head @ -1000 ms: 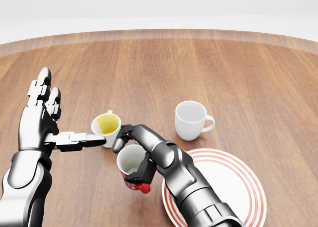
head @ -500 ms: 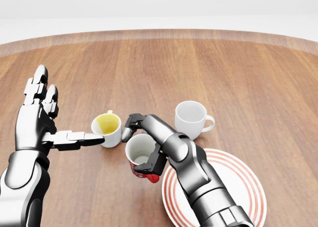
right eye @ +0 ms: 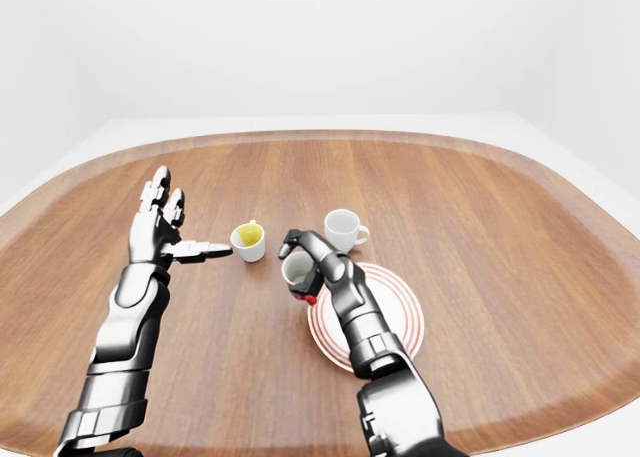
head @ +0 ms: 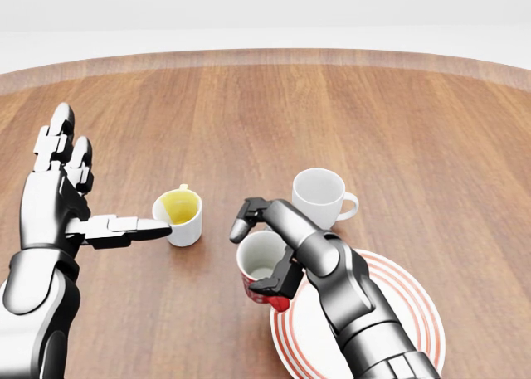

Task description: Pick up the red mug and put it on the plate

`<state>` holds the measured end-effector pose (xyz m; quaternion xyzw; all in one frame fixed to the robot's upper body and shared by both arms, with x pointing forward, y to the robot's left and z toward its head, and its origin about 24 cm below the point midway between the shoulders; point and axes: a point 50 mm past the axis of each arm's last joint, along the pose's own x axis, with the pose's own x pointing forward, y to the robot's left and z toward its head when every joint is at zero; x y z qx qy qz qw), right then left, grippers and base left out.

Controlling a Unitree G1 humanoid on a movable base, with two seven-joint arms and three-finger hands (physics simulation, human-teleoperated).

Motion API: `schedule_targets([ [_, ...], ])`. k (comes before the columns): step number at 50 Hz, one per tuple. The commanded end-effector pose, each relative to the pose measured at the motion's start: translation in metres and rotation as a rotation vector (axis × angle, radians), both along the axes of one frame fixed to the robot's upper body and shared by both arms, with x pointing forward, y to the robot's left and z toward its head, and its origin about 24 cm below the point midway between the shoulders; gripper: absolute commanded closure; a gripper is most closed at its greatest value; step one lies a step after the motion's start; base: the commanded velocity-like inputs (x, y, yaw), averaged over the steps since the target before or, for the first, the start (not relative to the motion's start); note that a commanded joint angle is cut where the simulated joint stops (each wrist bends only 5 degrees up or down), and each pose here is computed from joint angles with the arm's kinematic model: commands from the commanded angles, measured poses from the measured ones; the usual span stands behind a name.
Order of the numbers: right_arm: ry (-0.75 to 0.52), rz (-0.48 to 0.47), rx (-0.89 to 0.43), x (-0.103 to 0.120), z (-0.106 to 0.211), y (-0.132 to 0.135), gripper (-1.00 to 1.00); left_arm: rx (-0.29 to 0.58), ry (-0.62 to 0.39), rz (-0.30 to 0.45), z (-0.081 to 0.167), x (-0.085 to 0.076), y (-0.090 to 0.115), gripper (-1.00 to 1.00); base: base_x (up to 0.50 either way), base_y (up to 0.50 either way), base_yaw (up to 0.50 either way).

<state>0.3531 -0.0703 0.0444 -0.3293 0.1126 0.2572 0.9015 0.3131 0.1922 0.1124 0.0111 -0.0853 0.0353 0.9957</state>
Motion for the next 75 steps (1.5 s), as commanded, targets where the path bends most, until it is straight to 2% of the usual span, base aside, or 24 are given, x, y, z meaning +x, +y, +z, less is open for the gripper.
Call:
schedule_targets([
  [1,0.003,-0.038,0.012,-0.001,-0.003,-0.014,1.0,0.0,-0.01,0.001,0.002,0.0,0.0,-1.0,0.0,0.0,0.0],
  [35,0.027,-0.132,-0.008,-0.013,-0.019,-0.057,1.0,0.005,-0.023,0.0,0.005,-0.001,-0.002,-1.0,0.0,0.0,0.0],
  [75,0.056,-0.218,-0.024,-0.027,-0.032,-0.093,1.0,0.009,-0.024,0.0,0.005,-0.002,-0.002,-1.0,0.0,0.0,0.0],
])
